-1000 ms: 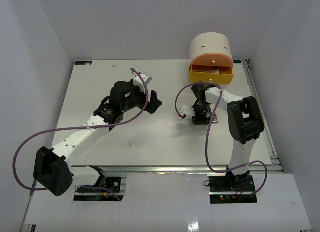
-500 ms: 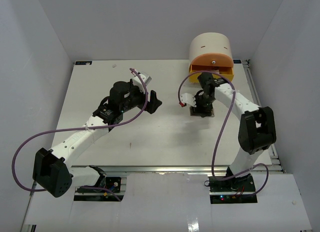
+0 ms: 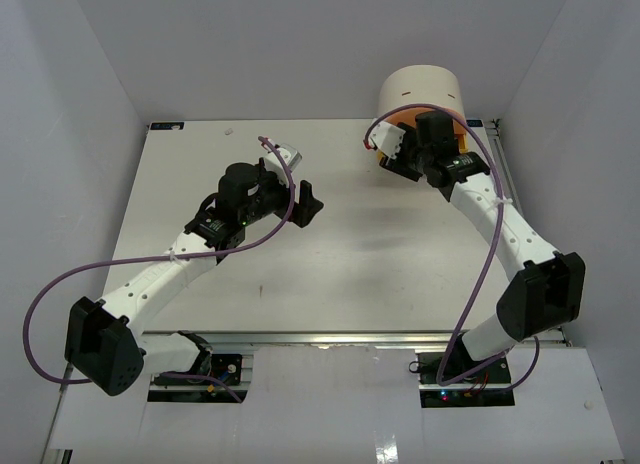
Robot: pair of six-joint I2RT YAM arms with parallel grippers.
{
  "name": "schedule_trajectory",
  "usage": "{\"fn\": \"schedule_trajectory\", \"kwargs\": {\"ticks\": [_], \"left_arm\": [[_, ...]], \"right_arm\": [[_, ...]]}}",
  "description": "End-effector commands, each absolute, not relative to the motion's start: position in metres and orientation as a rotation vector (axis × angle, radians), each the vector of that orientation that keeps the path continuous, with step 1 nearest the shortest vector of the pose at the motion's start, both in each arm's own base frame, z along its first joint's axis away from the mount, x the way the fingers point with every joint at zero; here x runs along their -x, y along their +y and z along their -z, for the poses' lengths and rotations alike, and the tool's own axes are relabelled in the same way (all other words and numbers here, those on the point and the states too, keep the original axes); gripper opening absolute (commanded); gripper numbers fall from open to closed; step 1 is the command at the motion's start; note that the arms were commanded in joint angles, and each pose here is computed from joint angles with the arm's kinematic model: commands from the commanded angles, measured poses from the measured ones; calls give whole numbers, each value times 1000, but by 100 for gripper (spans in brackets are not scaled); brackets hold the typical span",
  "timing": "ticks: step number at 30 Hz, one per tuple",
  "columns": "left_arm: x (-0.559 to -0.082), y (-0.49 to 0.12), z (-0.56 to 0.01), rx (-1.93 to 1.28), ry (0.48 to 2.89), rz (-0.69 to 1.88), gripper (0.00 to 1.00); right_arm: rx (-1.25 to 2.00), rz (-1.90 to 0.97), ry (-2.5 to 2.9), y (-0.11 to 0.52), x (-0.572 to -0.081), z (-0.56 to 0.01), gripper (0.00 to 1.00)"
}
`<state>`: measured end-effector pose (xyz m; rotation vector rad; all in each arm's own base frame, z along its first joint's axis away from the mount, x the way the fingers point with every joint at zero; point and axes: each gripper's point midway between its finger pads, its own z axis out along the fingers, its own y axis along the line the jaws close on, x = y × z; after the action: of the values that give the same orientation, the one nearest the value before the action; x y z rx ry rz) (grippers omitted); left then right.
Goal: Organize the makeup
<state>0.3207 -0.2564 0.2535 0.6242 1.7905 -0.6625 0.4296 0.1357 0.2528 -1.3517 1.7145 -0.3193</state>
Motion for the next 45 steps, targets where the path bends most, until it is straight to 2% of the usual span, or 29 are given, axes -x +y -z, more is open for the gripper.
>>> {"fn": "schedule_trajectory", "kwargs": {"ticks": [1, 5, 9, 15, 26, 28, 30, 39, 41, 45], "left_arm": [[-319, -252, -263, -615, 1758, 650, 98], [-320, -251, -262, -613, 1760, 647, 98], [-319, -251, -262, -617, 1759, 649, 98], [-320, -251, -264, -614, 1757, 647, 98], [-320, -250, -264, -614, 1756, 644, 98], [-320, -250, -264, -613, 1755, 643, 98], [-320, -250, -264, -613, 1756, 643, 98], [-320, -249, -264, -612, 1755, 640, 98], [-320, -249, -265, -613, 1753, 638, 98], [-320, -249, -265, -613, 1752, 641, 98]], "right_arm": [[977, 518, 1575, 120, -472, -317, 38], [850, 648, 1519, 109, -495, -331, 41], [868, 738, 1482, 106, -509, -321, 43], [883, 785, 1449, 106, -520, -311, 53], [901, 788, 1464, 109, -530, -288, 84], [903, 787, 1466, 108, -529, -285, 94], [906, 786, 1468, 108, -528, -282, 98], [901, 709, 1475, 114, -521, -289, 96], [853, 588, 1501, 120, -510, -299, 90], [966, 268, 1572, 143, -465, -279, 90]]}}
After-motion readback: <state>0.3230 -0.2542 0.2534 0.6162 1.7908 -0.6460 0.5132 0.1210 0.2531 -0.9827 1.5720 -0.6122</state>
